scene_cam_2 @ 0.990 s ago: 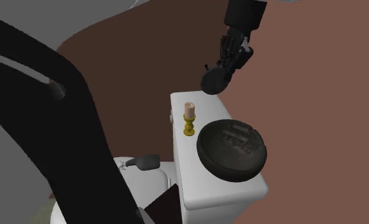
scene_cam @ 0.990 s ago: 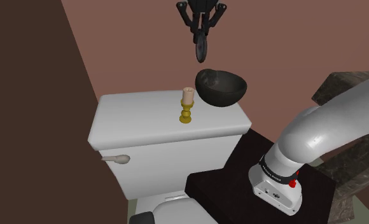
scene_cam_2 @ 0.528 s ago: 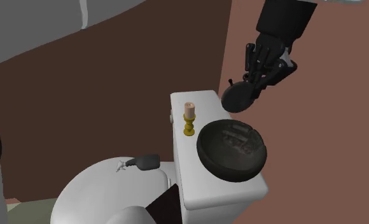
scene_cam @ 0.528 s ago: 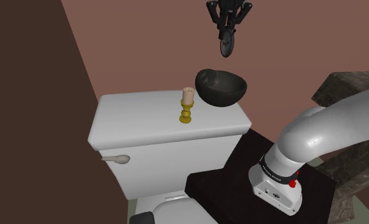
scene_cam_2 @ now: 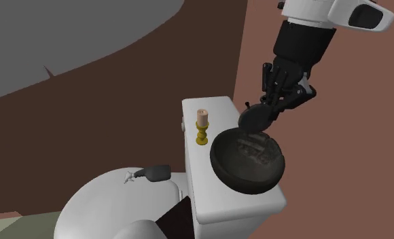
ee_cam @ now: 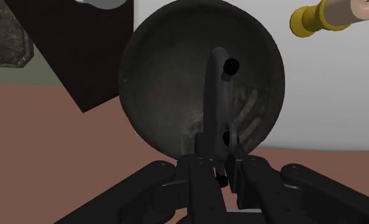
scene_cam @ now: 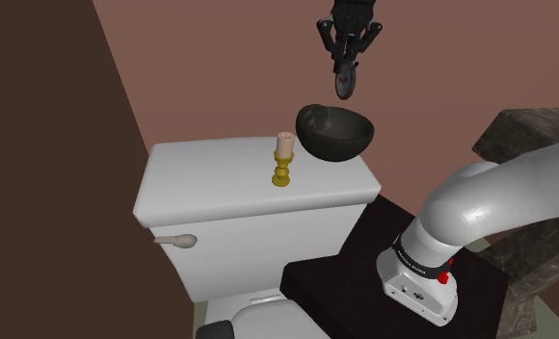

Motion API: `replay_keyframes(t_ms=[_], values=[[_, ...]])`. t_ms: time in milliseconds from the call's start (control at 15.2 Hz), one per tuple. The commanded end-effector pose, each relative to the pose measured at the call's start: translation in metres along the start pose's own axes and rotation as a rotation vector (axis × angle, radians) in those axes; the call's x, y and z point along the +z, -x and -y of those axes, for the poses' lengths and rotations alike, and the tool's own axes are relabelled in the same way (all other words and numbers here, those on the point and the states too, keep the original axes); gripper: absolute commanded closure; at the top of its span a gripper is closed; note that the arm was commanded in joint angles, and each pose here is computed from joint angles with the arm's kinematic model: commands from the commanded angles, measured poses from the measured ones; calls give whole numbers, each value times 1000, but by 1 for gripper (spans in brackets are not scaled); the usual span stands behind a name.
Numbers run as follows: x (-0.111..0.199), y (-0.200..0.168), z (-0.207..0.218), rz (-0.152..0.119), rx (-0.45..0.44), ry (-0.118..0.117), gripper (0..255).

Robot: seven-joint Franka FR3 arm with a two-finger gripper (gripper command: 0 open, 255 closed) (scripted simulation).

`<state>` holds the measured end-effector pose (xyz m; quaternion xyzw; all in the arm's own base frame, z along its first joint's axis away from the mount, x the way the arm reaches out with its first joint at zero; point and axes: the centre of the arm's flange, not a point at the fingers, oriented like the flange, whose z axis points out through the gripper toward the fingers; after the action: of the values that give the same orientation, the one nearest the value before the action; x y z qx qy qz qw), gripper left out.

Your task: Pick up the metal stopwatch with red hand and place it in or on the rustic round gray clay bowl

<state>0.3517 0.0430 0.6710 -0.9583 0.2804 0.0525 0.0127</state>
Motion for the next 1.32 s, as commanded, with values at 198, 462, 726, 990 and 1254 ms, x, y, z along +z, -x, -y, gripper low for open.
replay_keyframes(t_ms=[198,462,726,990,1254], values=[[32,-8,-1,21,8,7,255],[51,-10,-1,21,8,7,255],[51,-10,-1,21,8,7,255],[51,-10,-1,21,8,7,255],[51,-8,-1,20,8,7,0]])
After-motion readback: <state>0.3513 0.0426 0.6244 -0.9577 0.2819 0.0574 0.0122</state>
